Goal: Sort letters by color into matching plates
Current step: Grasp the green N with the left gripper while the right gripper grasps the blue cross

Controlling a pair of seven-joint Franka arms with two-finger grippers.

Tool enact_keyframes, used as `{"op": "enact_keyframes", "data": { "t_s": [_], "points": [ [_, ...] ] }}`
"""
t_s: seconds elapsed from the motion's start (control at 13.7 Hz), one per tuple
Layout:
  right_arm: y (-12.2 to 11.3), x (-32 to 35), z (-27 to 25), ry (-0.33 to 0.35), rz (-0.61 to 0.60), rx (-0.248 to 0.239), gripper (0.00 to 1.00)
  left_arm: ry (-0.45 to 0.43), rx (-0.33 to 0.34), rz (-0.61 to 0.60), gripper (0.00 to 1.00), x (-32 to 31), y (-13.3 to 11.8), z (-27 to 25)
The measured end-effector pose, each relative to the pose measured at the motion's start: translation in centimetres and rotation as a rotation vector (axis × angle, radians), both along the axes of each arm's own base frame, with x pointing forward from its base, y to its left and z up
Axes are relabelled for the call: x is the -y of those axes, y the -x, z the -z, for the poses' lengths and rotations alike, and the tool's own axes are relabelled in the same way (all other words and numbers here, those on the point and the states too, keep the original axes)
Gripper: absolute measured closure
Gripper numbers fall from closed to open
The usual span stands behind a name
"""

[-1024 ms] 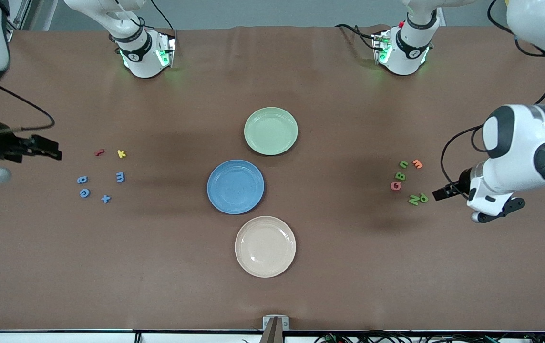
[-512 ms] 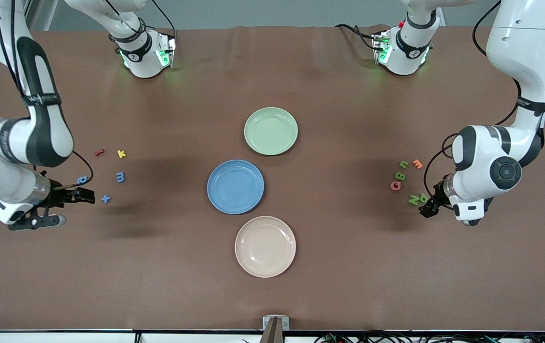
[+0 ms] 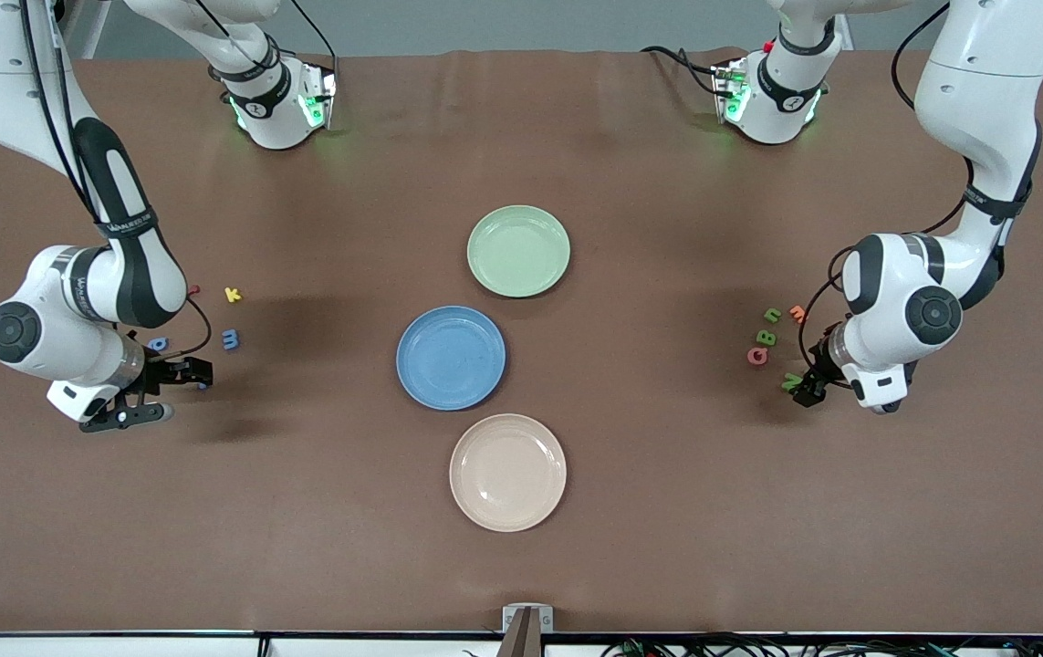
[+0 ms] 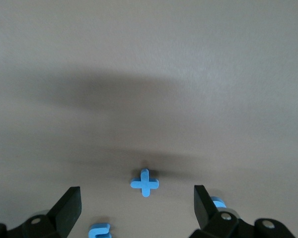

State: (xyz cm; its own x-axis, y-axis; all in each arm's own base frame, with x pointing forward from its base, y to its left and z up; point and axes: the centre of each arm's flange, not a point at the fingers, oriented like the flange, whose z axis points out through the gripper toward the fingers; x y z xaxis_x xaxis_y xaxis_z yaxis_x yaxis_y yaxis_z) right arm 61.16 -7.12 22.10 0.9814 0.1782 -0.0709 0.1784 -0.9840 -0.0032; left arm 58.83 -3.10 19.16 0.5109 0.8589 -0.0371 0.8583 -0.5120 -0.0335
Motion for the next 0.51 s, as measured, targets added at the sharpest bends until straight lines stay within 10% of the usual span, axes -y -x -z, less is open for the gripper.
{"op": "enact_keyframes", "data": {
  "t_s": [0.51],
  "points": [
    [1.0, 0.6, 5.1, 0.000, 0.010, -0.041, 0.03, 0.002, 0.033, -0.002, 0.28, 0.6, -0.1, 1.0]
  ]
}}
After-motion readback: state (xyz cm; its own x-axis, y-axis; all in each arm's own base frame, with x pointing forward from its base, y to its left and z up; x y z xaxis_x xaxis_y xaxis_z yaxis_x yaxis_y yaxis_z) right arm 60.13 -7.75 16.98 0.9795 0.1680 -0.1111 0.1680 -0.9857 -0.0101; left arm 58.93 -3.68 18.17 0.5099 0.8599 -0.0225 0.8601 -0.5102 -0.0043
